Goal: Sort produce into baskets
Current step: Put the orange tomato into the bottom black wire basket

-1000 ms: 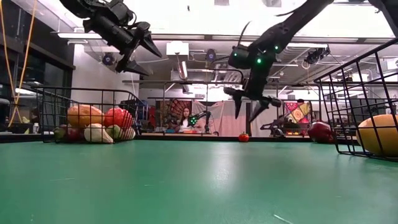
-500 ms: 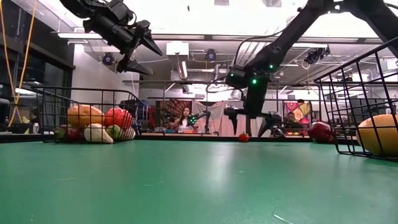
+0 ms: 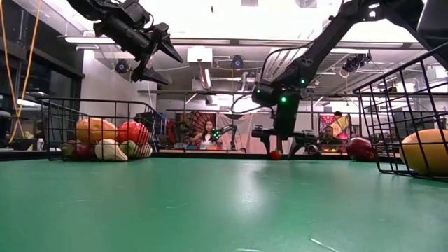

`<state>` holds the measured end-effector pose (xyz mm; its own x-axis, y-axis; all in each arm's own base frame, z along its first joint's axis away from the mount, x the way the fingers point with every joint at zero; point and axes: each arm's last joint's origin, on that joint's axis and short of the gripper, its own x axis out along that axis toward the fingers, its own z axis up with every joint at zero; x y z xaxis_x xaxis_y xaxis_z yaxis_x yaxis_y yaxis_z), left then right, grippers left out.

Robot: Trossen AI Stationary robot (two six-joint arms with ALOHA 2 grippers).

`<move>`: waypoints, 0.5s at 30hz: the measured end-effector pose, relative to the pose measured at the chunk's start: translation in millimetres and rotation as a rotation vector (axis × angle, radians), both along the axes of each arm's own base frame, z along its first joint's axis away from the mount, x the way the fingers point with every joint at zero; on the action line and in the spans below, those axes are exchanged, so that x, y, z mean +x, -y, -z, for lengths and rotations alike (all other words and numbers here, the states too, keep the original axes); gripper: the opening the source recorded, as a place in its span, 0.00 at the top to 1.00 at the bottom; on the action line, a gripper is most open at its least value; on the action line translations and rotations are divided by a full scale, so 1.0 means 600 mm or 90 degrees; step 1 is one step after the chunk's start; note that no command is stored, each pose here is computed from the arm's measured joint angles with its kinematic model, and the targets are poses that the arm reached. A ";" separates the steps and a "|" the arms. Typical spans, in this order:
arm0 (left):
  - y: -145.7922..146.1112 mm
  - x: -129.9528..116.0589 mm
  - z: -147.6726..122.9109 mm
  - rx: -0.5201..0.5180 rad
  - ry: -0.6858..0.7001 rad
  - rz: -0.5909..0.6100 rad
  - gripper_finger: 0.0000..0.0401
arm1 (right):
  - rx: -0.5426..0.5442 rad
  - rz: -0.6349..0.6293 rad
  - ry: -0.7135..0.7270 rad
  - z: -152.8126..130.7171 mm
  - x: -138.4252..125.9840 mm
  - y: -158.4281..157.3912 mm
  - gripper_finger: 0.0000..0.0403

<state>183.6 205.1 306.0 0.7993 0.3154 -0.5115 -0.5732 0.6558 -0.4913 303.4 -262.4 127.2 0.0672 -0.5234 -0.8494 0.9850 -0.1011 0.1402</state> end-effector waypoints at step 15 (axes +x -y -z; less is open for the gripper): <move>0.000 0.000 0.000 -0.002 0.001 -0.001 0.01 | 0.010 -0.056 -0.014 -0.020 0.003 -0.019 0.81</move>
